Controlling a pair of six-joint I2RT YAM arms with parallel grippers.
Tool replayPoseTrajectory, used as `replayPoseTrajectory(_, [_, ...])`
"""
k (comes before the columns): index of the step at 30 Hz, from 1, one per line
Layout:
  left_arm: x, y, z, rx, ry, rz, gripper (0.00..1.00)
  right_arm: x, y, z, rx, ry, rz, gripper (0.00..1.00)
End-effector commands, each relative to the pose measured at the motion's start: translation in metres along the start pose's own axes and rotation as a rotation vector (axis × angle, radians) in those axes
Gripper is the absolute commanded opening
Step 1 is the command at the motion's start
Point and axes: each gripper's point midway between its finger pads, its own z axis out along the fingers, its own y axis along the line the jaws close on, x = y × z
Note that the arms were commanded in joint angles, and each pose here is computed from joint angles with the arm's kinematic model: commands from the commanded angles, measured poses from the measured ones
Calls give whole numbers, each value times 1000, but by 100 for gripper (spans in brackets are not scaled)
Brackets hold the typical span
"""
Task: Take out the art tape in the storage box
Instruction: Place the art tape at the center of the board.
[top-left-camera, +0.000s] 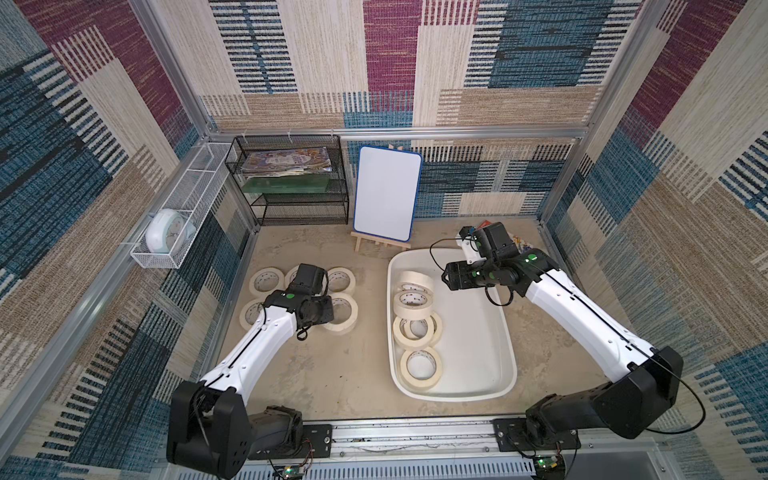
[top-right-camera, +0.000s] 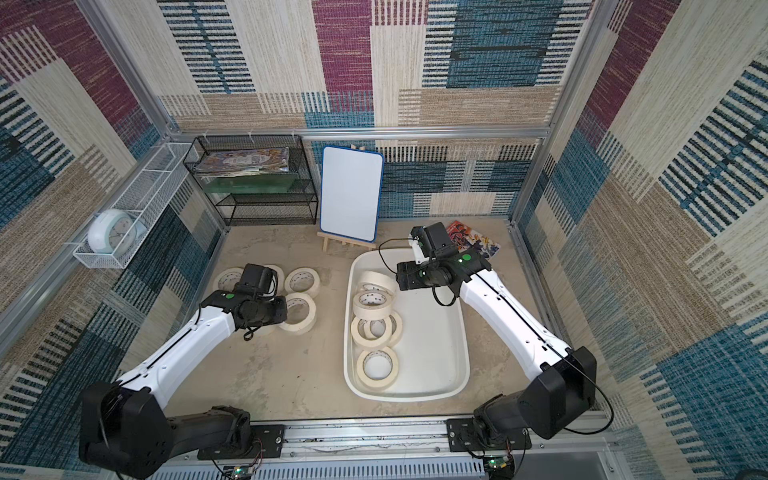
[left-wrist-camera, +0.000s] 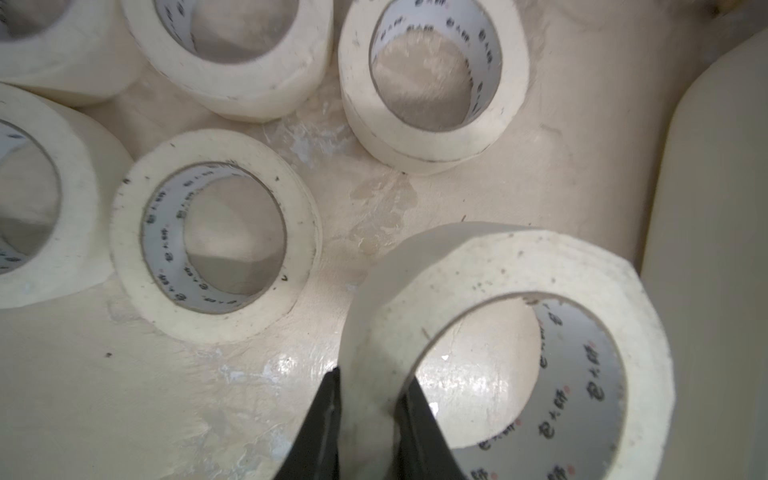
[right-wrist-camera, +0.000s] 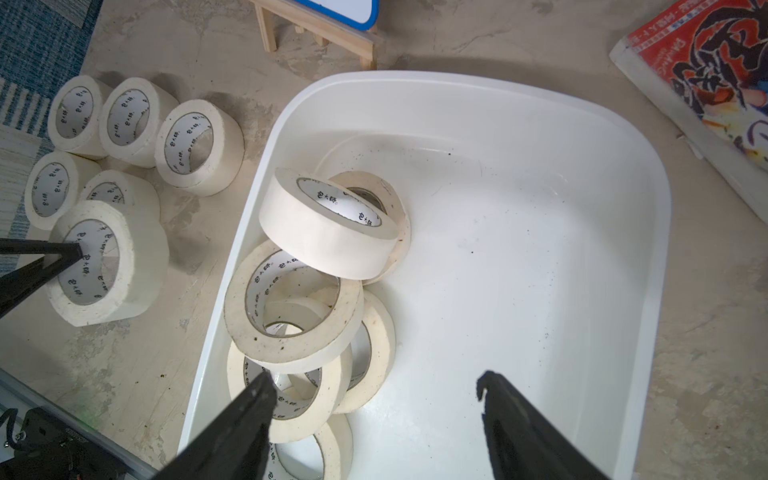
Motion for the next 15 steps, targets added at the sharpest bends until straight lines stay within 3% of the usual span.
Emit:
replayPoseTrajectory(1, [-1, -15, 18, 72, 24, -20, 0, -7, -2, 1, 11, -29, -12, 81])
replayPoseTrajectory(15, [-12, 5, 70, -95, 100, 39, 0, 41, 20, 14, -145, 107, -63, 79])
